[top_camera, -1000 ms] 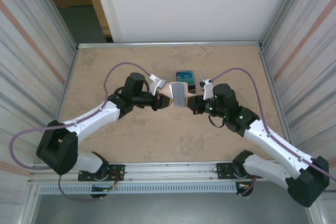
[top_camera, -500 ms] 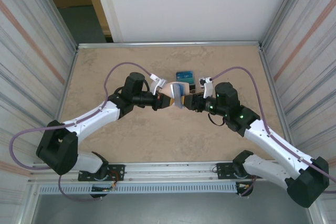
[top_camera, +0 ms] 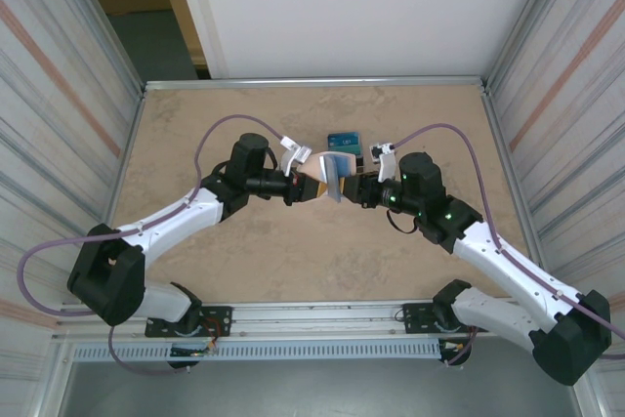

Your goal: Take the credit cards out of the card holder

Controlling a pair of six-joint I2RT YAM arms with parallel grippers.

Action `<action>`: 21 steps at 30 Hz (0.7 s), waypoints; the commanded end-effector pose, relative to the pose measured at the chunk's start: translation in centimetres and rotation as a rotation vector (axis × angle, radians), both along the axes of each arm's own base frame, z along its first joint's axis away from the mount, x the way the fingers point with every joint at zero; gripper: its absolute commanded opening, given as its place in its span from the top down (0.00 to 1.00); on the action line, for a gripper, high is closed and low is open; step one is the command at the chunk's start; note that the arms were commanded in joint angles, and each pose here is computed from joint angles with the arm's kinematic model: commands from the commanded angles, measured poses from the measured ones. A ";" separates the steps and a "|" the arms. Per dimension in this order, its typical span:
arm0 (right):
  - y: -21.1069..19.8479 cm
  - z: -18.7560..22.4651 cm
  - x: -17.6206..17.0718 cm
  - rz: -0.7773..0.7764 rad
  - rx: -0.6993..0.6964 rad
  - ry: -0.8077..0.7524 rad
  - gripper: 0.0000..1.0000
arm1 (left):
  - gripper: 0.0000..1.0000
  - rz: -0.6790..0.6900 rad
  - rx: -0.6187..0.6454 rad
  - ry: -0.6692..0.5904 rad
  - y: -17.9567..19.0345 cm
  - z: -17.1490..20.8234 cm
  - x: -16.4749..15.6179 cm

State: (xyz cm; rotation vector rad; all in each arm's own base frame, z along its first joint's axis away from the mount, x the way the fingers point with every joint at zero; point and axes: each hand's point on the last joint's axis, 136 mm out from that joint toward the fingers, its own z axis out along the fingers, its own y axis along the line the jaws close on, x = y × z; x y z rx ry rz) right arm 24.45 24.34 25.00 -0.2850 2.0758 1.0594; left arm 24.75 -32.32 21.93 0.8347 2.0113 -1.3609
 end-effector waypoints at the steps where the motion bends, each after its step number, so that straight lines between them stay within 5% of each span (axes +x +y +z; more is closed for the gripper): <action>1: -0.3 0.6 0.5 -0.023 -0.002 -0.021 0.80 | 0.89 -0.050 -0.064 -0.045 -0.7 2.4 -0.5; 7: -0.6 1.3 0.6 -0.057 -0.020 -0.031 0.98 | 0.78 -0.015 -0.023 -0.014 -0.5 1.1 0.1; 16: -2.8 1.2 1.3 -0.189 -0.065 -0.033 1.00 | 0.76 0.008 0.000 -0.005 0.2 0.5 0.2; 21: -3.3 1.5 1.2 -0.212 -0.061 -0.035 1.00 | 0.89 0.017 0.004 -0.002 0.4 0.3 0.4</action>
